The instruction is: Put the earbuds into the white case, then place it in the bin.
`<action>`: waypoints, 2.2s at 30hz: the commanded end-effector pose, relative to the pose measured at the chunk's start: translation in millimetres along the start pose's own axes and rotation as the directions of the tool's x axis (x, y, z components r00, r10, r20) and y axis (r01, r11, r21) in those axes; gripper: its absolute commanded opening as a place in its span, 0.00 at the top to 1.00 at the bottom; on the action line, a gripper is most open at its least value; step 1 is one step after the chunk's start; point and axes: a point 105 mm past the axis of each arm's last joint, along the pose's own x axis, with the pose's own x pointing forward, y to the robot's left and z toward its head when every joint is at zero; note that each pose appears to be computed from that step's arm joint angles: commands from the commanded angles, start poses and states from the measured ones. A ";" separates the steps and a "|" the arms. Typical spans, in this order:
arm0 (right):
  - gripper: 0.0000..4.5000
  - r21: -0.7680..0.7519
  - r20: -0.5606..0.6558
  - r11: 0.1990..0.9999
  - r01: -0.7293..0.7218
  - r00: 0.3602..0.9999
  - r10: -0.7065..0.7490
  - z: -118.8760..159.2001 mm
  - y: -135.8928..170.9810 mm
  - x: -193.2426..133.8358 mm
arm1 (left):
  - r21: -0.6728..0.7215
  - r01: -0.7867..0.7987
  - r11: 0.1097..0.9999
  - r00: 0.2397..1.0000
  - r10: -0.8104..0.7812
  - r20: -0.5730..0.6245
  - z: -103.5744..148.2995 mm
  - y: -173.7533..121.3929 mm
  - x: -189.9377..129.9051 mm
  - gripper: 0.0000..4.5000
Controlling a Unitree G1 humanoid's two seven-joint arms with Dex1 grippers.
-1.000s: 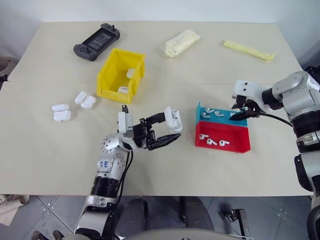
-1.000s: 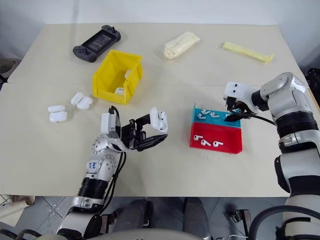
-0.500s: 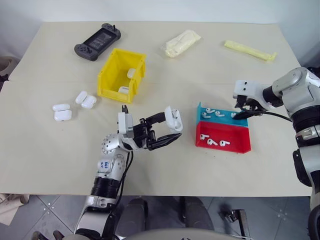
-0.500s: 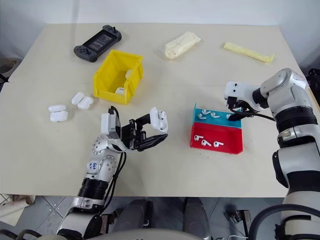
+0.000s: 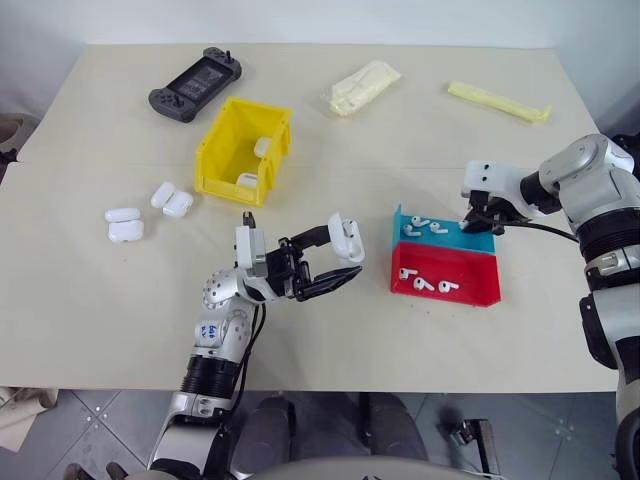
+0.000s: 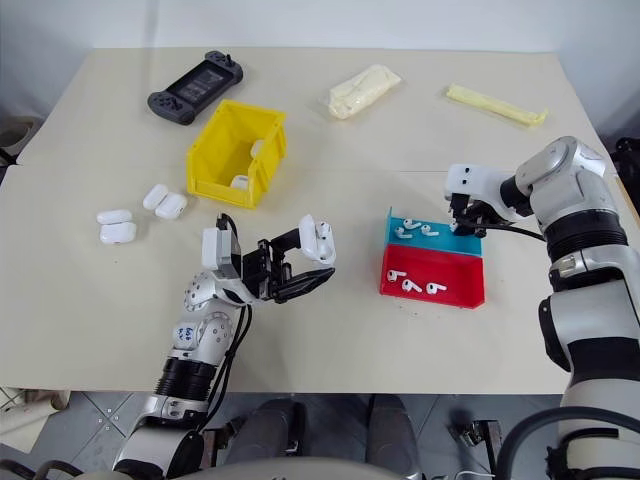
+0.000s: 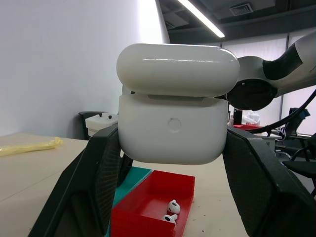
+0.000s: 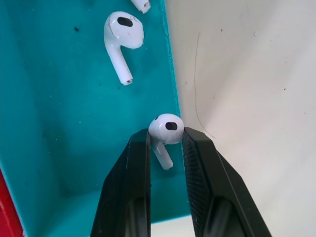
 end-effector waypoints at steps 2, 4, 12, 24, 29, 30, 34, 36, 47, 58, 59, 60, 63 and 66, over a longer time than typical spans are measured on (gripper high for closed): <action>0.84 0.021 -0.025 1.000 -0.023 0.999 0.024 -9.0 4.6 5.9 | 0.043 0.018 0.999 1.000 -0.019 0.016 8.5 -4.0 3.7 0.39; 0.84 0.023 -0.021 1.000 -0.021 1.000 0.021 -8.9 4.3 5.4 | 0.043 0.018 0.999 1.000 -0.019 0.016 8.5 -4.0 3.8 0.39; 0.84 0.093 0.197 0.994 0.059 0.978 -0.076 17.7 -12.1 -35.5 | 0.045 0.021 0.999 1.000 -0.022 0.018 10.0 -3.6 3.8 0.39; 0.84 0.104 0.892 0.949 -0.299 0.450 0.044 83.8 80.1 -92.0 | -0.005 0.046 0.999 0.999 -0.046 0.028 10.5 4.4 14.4 0.39; 0.84 0.079 0.971 0.833 -0.548 0.231 0.060 111.5 112.9 -102.9 | -0.016 0.055 0.998 0.998 -0.055 0.016 10.4 6.7 17.0 0.39; 0.84 0.054 0.975 0.815 -0.577 0.207 0.082 116.1 121.0 -103.5 | -0.017 0.056 0.998 0.998 -0.056 0.016 10.6 7.2 17.6 0.39; 0.84 0.026 0.983 0.777 -0.628 0.156 0.092 128.2 134.6 -101.7 | -0.021 0.057 0.998 0.998 -0.057 0.016 10.6 8.5 20.7 0.39; 0.84 0.014 0.984 0.761 -0.649 0.145 0.105 132.2 140.7 -98.2 | -0.021 0.060 0.998 0.998 -0.060 0.022 11.0 8.0 23.5 0.39; 0.84 0.058 0.983 0.746 -0.663 0.169 0.074 138.2 144.3 -78.9 | -0.024 0.055 0.998 0.997 -0.054 0.060 16.3 5.0 30.4 0.39; 0.84 0.088 0.970 0.743 -0.663 0.226 0.087 139.6 150.4 -63.4 | -0.022 0.046 0.999 0.997 -0.044 0.059 15.9 4.6 30.3 0.39; 0.84 0.090 0.964 0.749 -0.656 0.245 0.099 138.9 152.9 -60.2 | -0.022 0.045 0.999 0.997 -0.044 0.060 15.9 4.6 30.5 0.39; 0.84 0.089 0.962 0.750 -0.655 0.251 0.104 138.5 154.4 -59.0 | -0.022 0.044 0.999 0.997 -0.043 0.061 15.9 4.5 30.8 0.39; 0.84 0.083 0.961 0.744 -0.663 0.251 0.117 140.0 156.8 -58.4 | -0.021 0.042 0.999 0.997 -0.041 0.063 16.0 4.8 31.4 0.39; 0.84 0.092 0.950 0.757 -0.647 0.285 0.128 141.7 159.0 -54.0 | -0.017 0.042 0.999 0.997 -0.040 0.064 16.0 5.1 32.6 0.39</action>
